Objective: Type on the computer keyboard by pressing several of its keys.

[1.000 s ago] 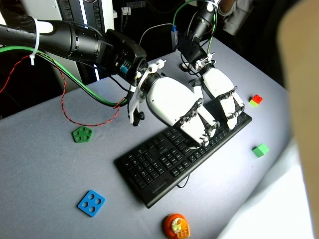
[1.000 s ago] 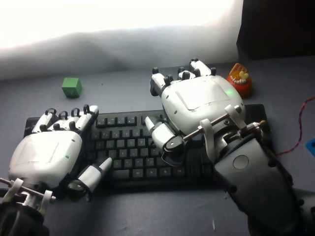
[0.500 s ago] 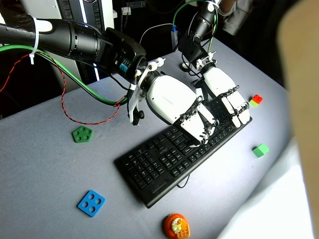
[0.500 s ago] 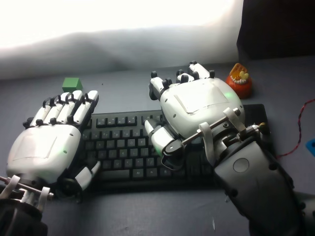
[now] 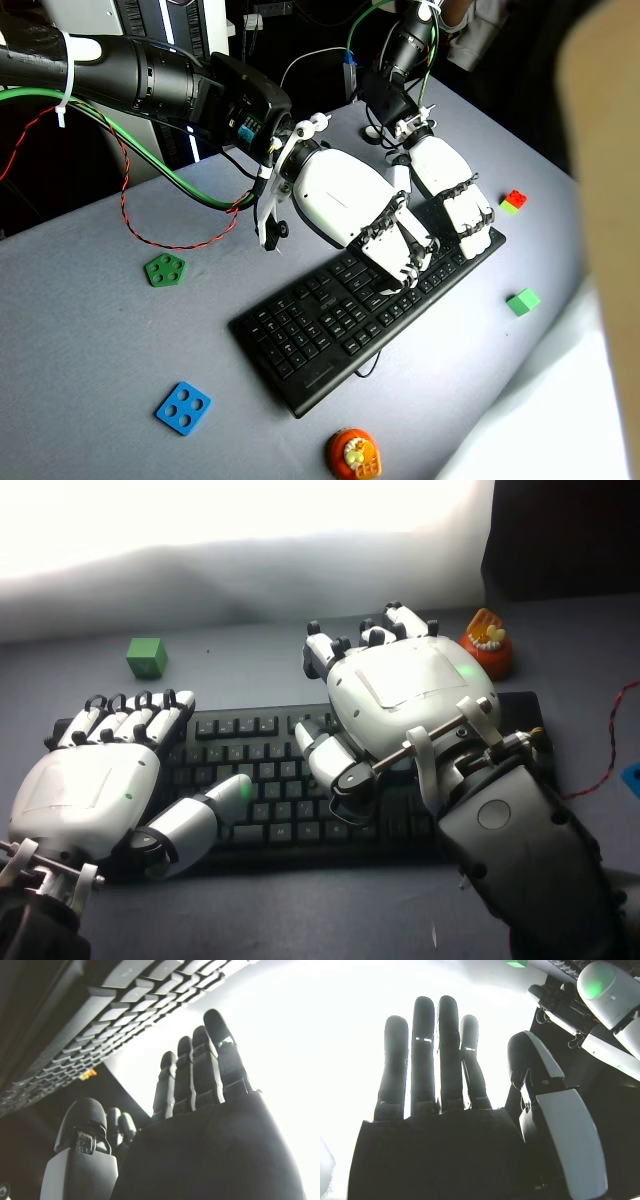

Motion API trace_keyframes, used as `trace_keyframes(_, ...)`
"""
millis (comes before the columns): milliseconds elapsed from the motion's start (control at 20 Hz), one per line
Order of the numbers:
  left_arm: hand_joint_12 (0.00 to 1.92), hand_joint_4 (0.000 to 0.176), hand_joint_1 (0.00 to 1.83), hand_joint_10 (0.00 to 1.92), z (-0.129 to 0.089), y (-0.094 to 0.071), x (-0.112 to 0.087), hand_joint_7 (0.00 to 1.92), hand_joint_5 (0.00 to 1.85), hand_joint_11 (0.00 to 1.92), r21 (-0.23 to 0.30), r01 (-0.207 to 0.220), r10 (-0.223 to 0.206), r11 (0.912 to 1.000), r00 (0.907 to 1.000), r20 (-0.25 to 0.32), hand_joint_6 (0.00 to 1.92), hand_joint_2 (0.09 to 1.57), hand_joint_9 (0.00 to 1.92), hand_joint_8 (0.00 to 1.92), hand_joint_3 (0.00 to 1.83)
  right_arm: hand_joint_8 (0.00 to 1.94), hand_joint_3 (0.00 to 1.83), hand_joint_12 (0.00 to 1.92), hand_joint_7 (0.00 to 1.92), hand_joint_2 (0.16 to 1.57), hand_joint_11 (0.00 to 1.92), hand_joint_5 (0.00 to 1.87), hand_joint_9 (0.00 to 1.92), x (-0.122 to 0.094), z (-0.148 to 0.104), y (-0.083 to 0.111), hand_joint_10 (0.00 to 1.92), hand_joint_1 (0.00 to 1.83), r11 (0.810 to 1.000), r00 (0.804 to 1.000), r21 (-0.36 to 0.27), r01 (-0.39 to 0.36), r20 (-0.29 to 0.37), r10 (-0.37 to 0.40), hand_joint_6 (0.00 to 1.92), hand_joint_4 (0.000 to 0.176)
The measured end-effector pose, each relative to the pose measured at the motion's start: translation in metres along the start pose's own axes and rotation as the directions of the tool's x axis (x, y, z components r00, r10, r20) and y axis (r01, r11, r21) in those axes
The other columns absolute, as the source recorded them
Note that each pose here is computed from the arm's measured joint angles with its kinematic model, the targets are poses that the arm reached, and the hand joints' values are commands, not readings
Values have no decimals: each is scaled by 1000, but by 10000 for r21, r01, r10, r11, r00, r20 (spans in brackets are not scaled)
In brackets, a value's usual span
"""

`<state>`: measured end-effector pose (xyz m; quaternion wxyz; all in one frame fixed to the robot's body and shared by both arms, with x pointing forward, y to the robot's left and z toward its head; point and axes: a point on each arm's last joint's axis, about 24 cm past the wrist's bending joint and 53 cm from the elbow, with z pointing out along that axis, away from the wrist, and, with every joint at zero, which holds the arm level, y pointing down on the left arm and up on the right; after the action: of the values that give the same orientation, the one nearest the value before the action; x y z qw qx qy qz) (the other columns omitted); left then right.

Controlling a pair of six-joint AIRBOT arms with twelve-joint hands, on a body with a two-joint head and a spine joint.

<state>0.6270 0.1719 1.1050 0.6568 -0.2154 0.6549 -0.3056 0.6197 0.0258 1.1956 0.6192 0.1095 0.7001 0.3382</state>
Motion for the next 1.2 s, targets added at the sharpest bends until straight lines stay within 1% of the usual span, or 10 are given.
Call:
trace_keyframes(150,814,35,0,20,0,0,0,175,140,0,4,3,-3,10000,10000,0,8,1268,170,0,8,14,0,1738,604,1454,0,179,308,0,0,0,988,347,10000,10000,-6,0,-10,0,856,0)
trace_keyframes(300,834,30,2,18,0,0,0,181,128,0,3,3,-3,10000,10000,-4,2,1273,172,2,7,14,0,1729,604,1453,0,178,311,0,0,0,981,357,10000,10000,-15,2,-17,-2,854,0)
trace_keyframes(450,832,37,67,15,0,0,0,179,134,0,0,4,-4,10000,10000,-4,7,1271,171,3,2,10,0,1723,595,1448,0,184,312,1,0,1,972,376,10000,10000,-37,34,-58,-34,846,0)
trace_keyframes(650,826,35,105,8,0,0,0,154,111,0,-1,4,-4,10000,10000,-8,1,1281,163,0,1,20,0,1743,619,1442,0,205,337,1,0,1,975,384,10000,10000,-42,63,-59,-63,840,0)
trace_keyframes(700,899,38,426,13,0,0,0,154,82,0,-1,1,-1,10000,10000,-5,7,1221,180,3,0,18,0,1731,613,1444,0,202,331,1,0,1,967,384,10000,10000,-45,66,-62,-67,832,0)
trace_keyframes(750,821,47,799,8,0,0,0,101,43,0,-1,5,-5,10000,10000,-5,4,1160,115,0,0,16,0,1729,610,1444,0,204,329,1,0,1,964,378,10000,10000,-45,70,-62,-70,831,0)
trace_keyframes(850,698,51,1076,0,0,0,0,52,41,0,23,18,-17,10000,10000,-19,4,1122,74,0,0,18,0,1743,613,1439,0,209,328,2,0,1,972,387,10000,9999,-47,78,-65,-78,837,0)
trace_keyframes(950,580,53,1167,1,0,-3,-1,39,74,0,131,161,-162,9998,9999,41,10,1103,50,0,0,13,1,1735,601,1452,0,195,315,2,0,1,979,360,10000,9999,-47,85,-65,-86,838,0)
trace_keyframes(1100,686,44,1083,14,0,-10,-1,63,71,0,395,119,-120,9991,9999,31,3,1116,82,4,0,14,0,1732,603,1443,0,202,322,2,0,2,972,376,9999,9999,-66,95,-93,-96,831,0)
trace_keyframes(1200,816,49,495,27,0,-10,-1,91,63,0,384,124,-125,9992,9999,41,7,1207,122,11,30,18,0,1730,612,1444,0,207,323,2,0,2,974,373,9999,9999,-68,99,-96,-100,833,0)
